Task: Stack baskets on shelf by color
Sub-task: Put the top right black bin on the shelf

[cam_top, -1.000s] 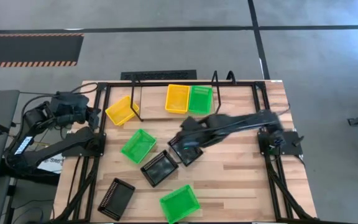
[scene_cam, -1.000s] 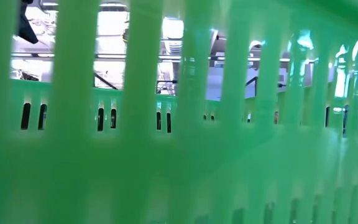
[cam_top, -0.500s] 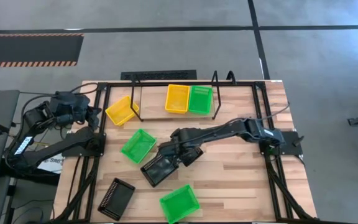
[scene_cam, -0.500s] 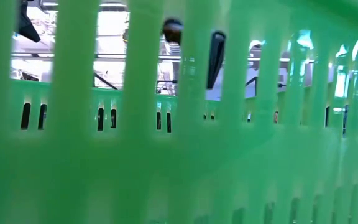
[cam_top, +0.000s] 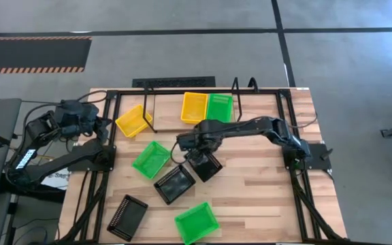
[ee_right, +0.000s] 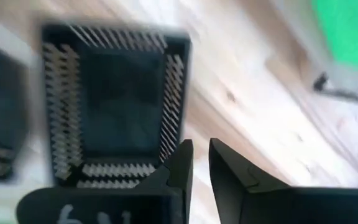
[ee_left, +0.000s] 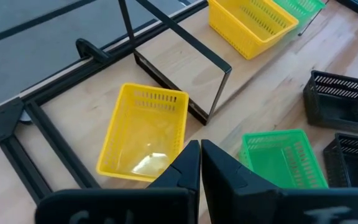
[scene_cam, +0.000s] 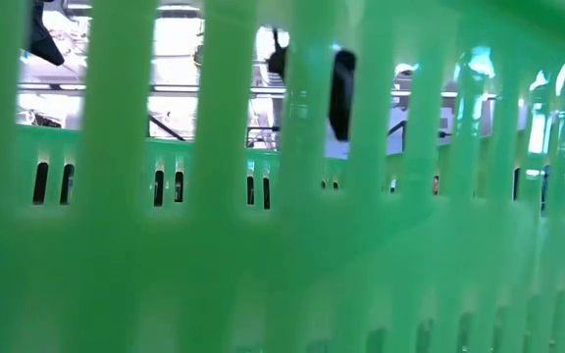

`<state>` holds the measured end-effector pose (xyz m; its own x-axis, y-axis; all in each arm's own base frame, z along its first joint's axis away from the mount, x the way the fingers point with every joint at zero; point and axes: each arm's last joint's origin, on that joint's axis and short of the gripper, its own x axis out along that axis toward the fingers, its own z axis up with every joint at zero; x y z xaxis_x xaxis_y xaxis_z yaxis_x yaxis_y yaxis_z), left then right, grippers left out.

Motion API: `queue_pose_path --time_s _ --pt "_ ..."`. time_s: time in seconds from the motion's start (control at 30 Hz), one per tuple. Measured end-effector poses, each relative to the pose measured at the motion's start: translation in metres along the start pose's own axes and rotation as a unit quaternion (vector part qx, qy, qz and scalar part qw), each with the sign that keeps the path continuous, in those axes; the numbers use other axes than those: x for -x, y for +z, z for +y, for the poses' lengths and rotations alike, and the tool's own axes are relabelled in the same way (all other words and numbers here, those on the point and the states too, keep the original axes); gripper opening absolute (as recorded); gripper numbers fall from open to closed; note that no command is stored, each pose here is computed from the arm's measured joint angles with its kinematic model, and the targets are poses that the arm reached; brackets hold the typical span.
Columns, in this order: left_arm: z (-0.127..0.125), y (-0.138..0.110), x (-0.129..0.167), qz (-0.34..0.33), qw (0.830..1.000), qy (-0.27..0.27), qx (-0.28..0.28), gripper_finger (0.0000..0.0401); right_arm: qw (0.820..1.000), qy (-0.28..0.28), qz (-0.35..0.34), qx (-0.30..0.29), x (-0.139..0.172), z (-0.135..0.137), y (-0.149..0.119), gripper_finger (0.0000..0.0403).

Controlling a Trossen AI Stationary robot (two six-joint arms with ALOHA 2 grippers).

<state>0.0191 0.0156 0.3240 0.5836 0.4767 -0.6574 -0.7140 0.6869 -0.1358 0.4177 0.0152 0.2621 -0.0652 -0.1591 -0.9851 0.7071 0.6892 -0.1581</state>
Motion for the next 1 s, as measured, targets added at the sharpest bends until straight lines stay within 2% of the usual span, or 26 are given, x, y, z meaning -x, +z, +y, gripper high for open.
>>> queue_pose_path --time_s 0.2,0.3,0.43,0.63,0.8,1.0 --pt "0.0 0.0 0.0 -0.001 1.0 0.003 0.014 0.0 0.994 -0.002 0.106 0.011 -0.026 -0.017 -0.017 0.0113" --pt "0.0 0.0 0.0 -0.002 1.0 0.007 0.02 0.0 0.992 0.001 0.122 0.015 -0.035 -0.017 -0.02 0.0135" --pt "0.001 0.0 0.0 -0.003 1.0 0.01 0.029 0.0 0.994 0.019 0.105 0.017 -0.034 -0.014 -0.018 0.0164" --pt "0.001 0.0 0.0 -0.004 0.999 0.014 0.039 0.0 0.996 0.081 0.03 0.02 -0.04 0.0 -0.001 0.0198" --pt "0.001 0.0 0.0 -0.004 0.999 0.014 0.042 0.0 0.997 0.074 0.023 0.024 -0.047 -0.002 0.003 0.0205" --pt "0.001 0.0 0.0 -0.004 0.999 0.014 0.042 0.0 0.997 0.058 0.038 0.019 -0.069 -0.007 0.002 0.0199"
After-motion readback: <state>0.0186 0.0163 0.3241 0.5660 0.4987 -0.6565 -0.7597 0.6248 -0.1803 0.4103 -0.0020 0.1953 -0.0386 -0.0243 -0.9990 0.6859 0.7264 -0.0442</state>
